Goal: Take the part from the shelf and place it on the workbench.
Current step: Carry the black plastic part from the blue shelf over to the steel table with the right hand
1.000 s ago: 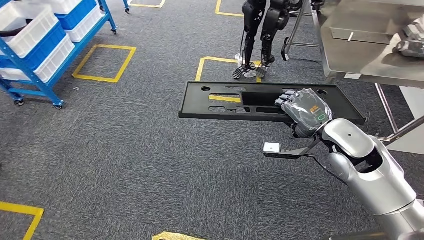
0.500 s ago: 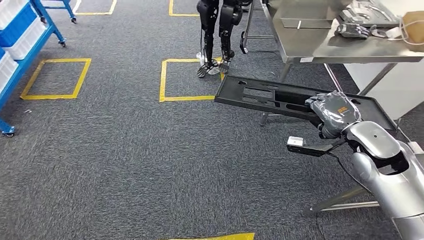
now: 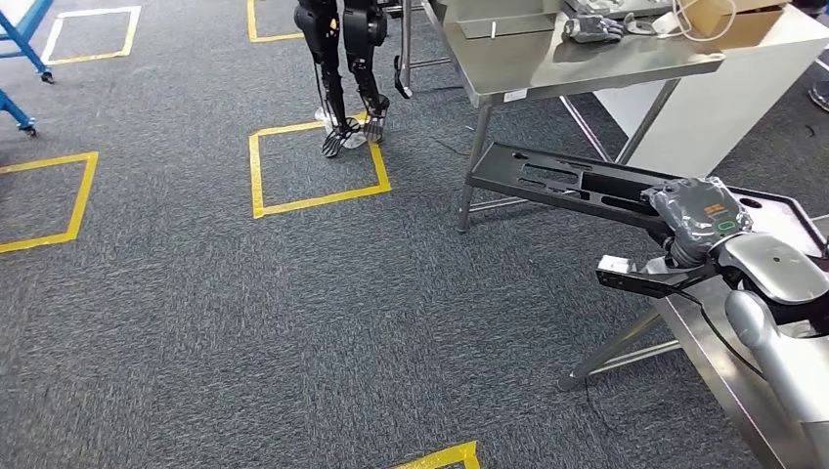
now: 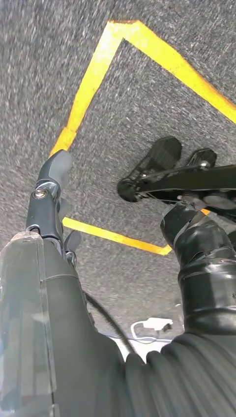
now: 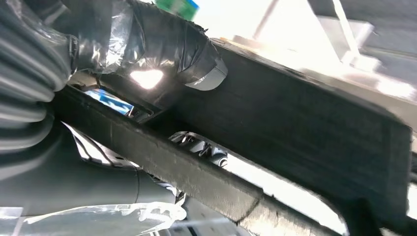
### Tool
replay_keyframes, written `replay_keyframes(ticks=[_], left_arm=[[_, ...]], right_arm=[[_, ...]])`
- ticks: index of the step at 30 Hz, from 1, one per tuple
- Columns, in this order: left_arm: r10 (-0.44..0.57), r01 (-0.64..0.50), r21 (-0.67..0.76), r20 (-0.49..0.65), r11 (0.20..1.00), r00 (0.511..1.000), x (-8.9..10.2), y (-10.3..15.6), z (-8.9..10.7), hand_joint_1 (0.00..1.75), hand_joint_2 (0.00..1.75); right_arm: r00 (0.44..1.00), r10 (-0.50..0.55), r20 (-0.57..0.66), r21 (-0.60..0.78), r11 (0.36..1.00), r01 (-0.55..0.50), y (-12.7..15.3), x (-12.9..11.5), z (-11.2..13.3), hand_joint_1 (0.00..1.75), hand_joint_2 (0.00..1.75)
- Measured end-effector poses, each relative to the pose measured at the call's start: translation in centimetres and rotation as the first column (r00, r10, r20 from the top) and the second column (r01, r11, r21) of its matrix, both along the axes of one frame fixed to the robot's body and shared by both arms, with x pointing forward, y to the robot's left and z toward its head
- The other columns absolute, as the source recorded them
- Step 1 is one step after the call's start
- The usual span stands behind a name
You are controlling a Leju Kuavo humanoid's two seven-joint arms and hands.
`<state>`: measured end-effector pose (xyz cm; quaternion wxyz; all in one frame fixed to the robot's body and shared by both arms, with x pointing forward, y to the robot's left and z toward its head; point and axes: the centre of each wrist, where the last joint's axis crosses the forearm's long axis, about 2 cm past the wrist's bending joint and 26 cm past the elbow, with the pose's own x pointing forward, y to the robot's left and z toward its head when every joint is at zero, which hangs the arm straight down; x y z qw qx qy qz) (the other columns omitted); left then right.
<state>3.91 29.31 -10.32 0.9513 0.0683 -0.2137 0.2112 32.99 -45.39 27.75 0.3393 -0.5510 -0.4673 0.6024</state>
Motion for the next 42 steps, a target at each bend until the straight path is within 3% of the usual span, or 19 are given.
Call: replay_keyframes(ticks=[13,19,27,42], left_arm=[[0.002,-0.002,0.000,0.006,1.000,1.000,0.0,0.2,0.1,0.00,1.75],[0.003,-0.003,0.000,0.001,1.000,1.000,-0.3,0.1,0.1,0.00,1.75],[0.003,-0.003,0.001,0.008,1.000,1.000,-0.1,0.0,0.2,0.00,1.75],[0.022,-0.022,0.007,0.013,1.000,1.000,0.1,0.3,0.3,0.00,1.75]], right_arm=[[0.984,-0.176,-0.021,-0.046,0.984,0.175,-5.0,-1.2,0.9,1.75,1.75],[0.944,-0.327,-0.045,-0.091,0.942,0.322,-9.4,-3.5,1.1,1.75,1.75],[0.890,-0.455,-0.032,-0.138,0.884,0.447,-13.0,-6.1,2.2,1.75,1.75],[0.831,-0.556,-0.027,-0.202,0.817,0.540,-15.5,-8.1,2.4,1.75,1.75]])
